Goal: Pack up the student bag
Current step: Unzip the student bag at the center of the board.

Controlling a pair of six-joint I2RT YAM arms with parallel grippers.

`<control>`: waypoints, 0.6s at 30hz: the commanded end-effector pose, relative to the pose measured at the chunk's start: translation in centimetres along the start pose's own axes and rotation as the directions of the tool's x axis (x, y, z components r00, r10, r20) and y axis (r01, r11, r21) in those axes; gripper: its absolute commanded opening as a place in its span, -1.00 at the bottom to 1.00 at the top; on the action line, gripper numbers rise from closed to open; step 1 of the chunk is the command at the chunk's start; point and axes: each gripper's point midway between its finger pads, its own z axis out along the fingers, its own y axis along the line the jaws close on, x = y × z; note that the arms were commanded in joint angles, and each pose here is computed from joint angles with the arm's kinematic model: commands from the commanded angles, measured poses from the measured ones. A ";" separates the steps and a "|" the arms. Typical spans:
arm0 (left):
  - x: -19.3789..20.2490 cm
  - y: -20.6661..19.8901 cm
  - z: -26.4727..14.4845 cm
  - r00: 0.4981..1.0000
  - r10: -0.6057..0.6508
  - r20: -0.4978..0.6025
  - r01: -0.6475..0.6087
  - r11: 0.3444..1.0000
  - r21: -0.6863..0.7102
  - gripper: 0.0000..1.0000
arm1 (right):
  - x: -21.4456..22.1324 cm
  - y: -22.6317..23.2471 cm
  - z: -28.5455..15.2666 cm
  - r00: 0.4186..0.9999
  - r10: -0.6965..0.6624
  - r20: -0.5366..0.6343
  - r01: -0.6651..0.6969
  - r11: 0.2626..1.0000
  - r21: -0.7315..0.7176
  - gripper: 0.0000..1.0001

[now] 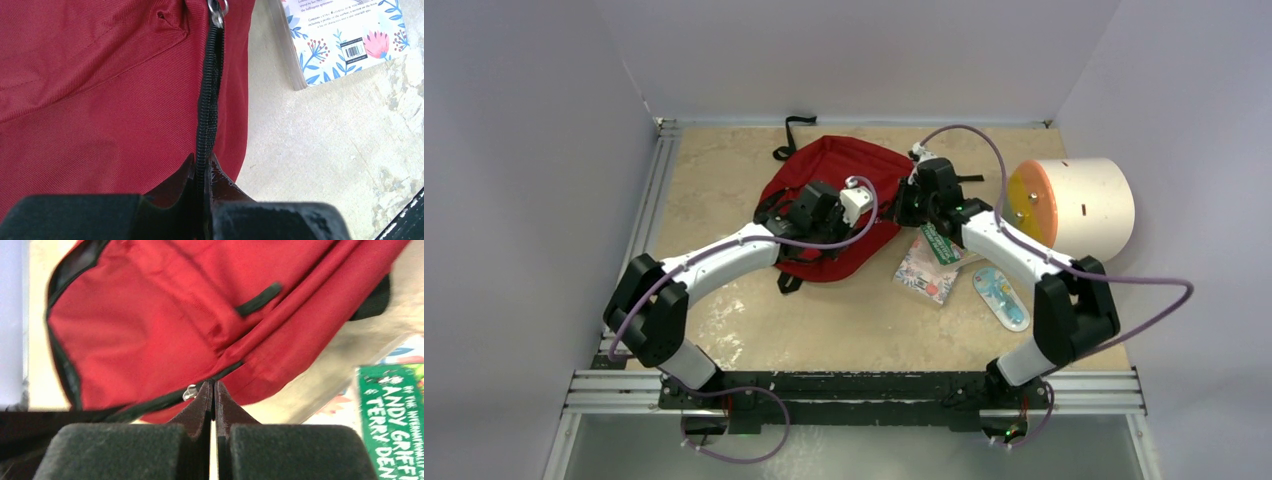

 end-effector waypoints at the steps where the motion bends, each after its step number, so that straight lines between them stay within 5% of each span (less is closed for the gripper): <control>1: -0.8 -0.5 -1.3 0.999 -0.010 0.045 0.010 1.000 0.010 -1.00 | -4.2 -3.5 1.2 0.993 -0.025 0.116 0.001 0.979 0.206 -1.00; 18: -0.3 -1.3 -1.5 0.998 -0.049 0.040 0.048 0.998 0.041 -1.00 | -5.7 -7.3 1.3 0.984 -0.090 0.154 0.020 0.913 0.407 -1.00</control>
